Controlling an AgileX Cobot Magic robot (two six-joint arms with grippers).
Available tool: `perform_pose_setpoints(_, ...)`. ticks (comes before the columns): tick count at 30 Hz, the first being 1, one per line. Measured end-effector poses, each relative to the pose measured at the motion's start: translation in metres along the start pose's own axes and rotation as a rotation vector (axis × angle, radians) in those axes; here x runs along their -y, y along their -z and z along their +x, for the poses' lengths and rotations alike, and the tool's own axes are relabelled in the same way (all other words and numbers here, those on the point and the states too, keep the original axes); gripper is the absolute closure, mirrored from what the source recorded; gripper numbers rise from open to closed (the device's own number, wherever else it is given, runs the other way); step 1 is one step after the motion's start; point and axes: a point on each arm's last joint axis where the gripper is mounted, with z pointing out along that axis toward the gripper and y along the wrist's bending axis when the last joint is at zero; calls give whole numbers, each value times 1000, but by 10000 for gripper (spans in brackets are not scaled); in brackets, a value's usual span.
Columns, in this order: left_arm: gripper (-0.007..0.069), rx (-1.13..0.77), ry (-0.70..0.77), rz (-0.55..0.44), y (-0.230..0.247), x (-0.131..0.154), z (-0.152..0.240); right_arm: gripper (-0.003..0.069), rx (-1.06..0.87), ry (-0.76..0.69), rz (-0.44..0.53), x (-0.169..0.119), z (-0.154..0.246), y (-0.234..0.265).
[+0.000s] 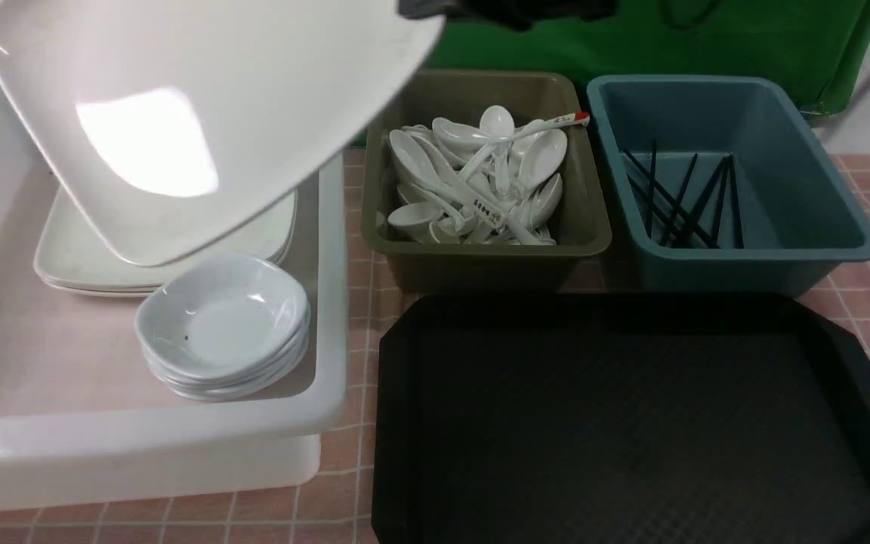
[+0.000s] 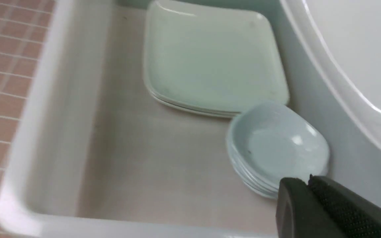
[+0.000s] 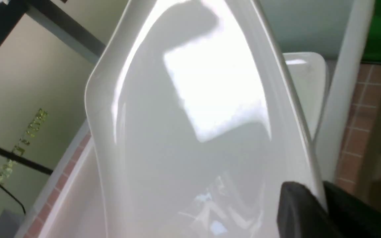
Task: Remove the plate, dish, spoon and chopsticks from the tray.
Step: Use the right arm to put the plate into the large storage box on the left
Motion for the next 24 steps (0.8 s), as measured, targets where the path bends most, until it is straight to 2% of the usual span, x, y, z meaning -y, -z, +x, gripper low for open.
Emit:
perform_pose_setpoints(4, 606, 7, 13, -40, 8, -4, -5, 585, 39, -79, -39, -7, 10, -66)
perform_pose_setpoints(8, 603, -14, 18, -46, 9, -4, -4, 585, 95, -181, -90, -12, 16, -103)
perform_pose_setpoints(13, 590, -18, 30, -38, 9, -4, -3, 585, 140, -377, -109, 5, 34, -150)
perform_pose_setpoints(18, 578, -22, 38, -28, 9, -3, -3, 585, 136, -490, -90, 24, 52, -177)
perform_pose_setpoints(24, 569, -31, 51, -7, 9, -1, -2, 583, 113, -496, -60, 31, 60, -184)
